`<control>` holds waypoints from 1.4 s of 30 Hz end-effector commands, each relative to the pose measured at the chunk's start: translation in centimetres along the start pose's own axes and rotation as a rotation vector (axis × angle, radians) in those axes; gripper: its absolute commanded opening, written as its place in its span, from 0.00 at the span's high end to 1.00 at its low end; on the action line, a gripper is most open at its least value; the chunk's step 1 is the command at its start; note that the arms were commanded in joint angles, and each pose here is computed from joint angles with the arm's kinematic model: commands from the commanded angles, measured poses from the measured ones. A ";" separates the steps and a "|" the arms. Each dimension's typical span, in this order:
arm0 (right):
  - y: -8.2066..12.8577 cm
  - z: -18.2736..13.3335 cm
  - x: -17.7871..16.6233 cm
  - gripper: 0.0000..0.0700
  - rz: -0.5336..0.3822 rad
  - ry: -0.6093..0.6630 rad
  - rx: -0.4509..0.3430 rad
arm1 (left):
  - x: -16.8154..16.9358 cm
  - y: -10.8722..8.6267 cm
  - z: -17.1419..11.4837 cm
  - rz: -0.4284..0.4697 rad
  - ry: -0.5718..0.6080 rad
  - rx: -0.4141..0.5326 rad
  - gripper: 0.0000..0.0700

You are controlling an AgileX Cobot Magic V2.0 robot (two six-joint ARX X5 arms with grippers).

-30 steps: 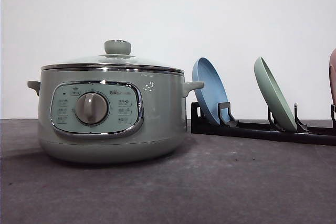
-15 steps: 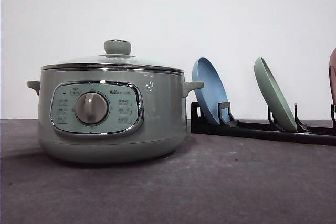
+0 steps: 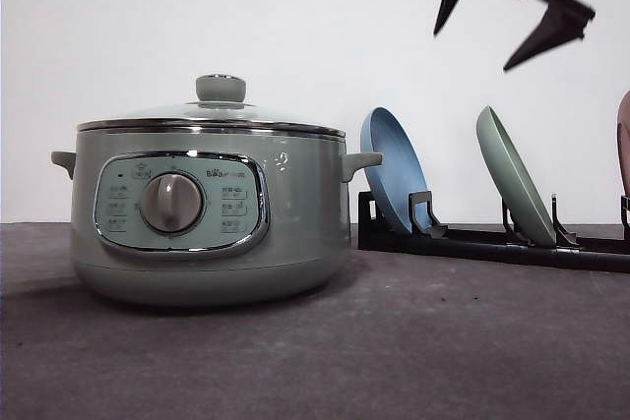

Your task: Transfer potato from steamer to green plate

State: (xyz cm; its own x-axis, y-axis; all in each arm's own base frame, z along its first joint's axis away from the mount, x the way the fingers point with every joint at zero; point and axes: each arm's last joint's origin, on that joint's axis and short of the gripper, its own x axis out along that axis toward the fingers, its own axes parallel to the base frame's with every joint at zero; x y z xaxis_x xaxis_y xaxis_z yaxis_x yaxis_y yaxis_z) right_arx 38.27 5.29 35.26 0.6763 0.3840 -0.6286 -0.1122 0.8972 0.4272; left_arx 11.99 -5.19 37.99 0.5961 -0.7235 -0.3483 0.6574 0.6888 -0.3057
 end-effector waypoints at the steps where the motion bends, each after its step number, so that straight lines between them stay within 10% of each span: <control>1: -0.5 0.5 0.8 0.00 -0.026 -0.012 0.016 | -0.2 -0.2 0.6 -0.007 -0.018 0.030 0.00; 18: -3.4 0.6 4.9 0.17 -0.053 0.003 0.051 | 0.0 -0.1 0.6 -0.006 -0.011 0.031 0.00; 25: -3.6 0.5 5.5 0.55 -0.056 0.009 0.054 | 0.1 0.0 0.6 -0.006 -0.006 0.030 0.00; 42: -3.8 0.5 5.9 0.99 -0.050 0.007 0.055 | 0.1 0.0 0.6 -0.006 -0.006 0.030 0.00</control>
State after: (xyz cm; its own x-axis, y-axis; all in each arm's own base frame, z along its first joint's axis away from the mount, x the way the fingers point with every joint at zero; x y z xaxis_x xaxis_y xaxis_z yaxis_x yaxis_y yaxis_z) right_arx 42.37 4.13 30.39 0.6664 0.3452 -0.6609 -0.0368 0.9005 0.4333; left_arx 12.33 -5.29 37.84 0.5916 -0.7218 -0.3592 0.6586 0.6896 -0.3010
